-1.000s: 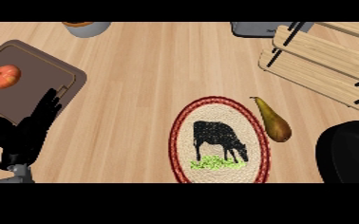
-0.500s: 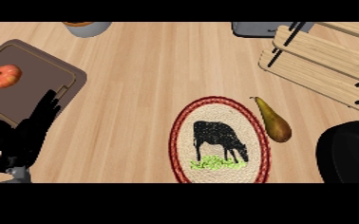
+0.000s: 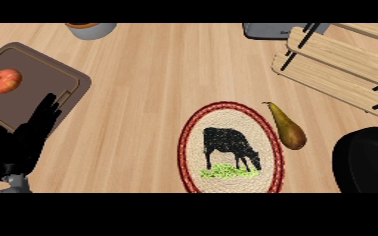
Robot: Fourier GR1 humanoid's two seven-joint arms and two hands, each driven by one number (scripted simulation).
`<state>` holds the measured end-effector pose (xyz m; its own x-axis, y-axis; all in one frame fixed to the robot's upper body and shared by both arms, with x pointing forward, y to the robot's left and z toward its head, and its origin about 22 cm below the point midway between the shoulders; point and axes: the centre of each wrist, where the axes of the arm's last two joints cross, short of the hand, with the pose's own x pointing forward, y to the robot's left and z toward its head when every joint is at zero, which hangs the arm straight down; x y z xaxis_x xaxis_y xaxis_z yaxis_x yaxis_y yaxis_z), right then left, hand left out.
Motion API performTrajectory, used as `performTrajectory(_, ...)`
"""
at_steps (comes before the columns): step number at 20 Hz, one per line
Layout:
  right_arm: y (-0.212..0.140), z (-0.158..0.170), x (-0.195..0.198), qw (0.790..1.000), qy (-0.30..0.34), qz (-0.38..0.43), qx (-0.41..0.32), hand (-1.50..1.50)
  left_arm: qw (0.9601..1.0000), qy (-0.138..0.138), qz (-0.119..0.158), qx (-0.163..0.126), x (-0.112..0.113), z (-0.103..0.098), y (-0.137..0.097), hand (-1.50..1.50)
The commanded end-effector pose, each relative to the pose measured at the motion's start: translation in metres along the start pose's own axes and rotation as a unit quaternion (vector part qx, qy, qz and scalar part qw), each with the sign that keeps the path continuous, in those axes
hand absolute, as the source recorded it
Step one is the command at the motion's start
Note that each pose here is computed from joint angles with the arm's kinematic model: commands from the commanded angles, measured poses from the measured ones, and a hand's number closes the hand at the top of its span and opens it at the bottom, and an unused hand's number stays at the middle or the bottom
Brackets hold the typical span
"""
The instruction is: Pick the bell pepper from the placemat and place it in the tiered shelf
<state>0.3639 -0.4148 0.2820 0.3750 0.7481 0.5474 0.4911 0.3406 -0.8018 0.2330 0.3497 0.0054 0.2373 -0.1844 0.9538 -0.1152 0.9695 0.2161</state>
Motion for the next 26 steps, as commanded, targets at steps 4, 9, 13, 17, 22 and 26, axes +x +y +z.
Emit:
performTrajectory(4, -0.032, -0.006, -0.006, 0.992, 0.018, -0.124, 0.012, -1.50, 1.0000, -0.001, -0.003, -0.001, -0.009, -0.001, 0.010, 0.00)
performTrajectory(9, -0.055, -0.005, -0.008, 0.979, 0.030, -0.203, 0.020, -1.50, 0.9999, -0.005, 0.011, -0.001, -0.016, -0.001, 0.004, 0.00)
performTrajectory(13, -0.100, 0.010, -0.030, 0.965, 0.005, -0.262, -0.017, -1.50, 1.0000, 0.003, -0.002, 0.008, 0.002, -0.005, 0.013, 0.00)
performTrajectory(17, -0.151, 0.022, -0.058, 0.956, 0.007, -0.291, -0.030, -1.50, 0.9999, 0.010, 0.006, 0.005, -0.004, 0.001, 0.000, 0.00)
performTrajectory(22, -0.220, 0.058, -0.095, 0.958, 0.037, -0.275, -0.070, -1.50, 0.9998, 0.008, 0.007, 0.017, -0.006, 0.006, 0.008, 0.00)
performTrajectory(26, -0.279, 0.088, -0.123, 0.965, 0.060, -0.249, -0.060, -1.50, 0.9997, 0.011, -0.001, 0.024, -0.017, 0.017, 0.019, 0.00)
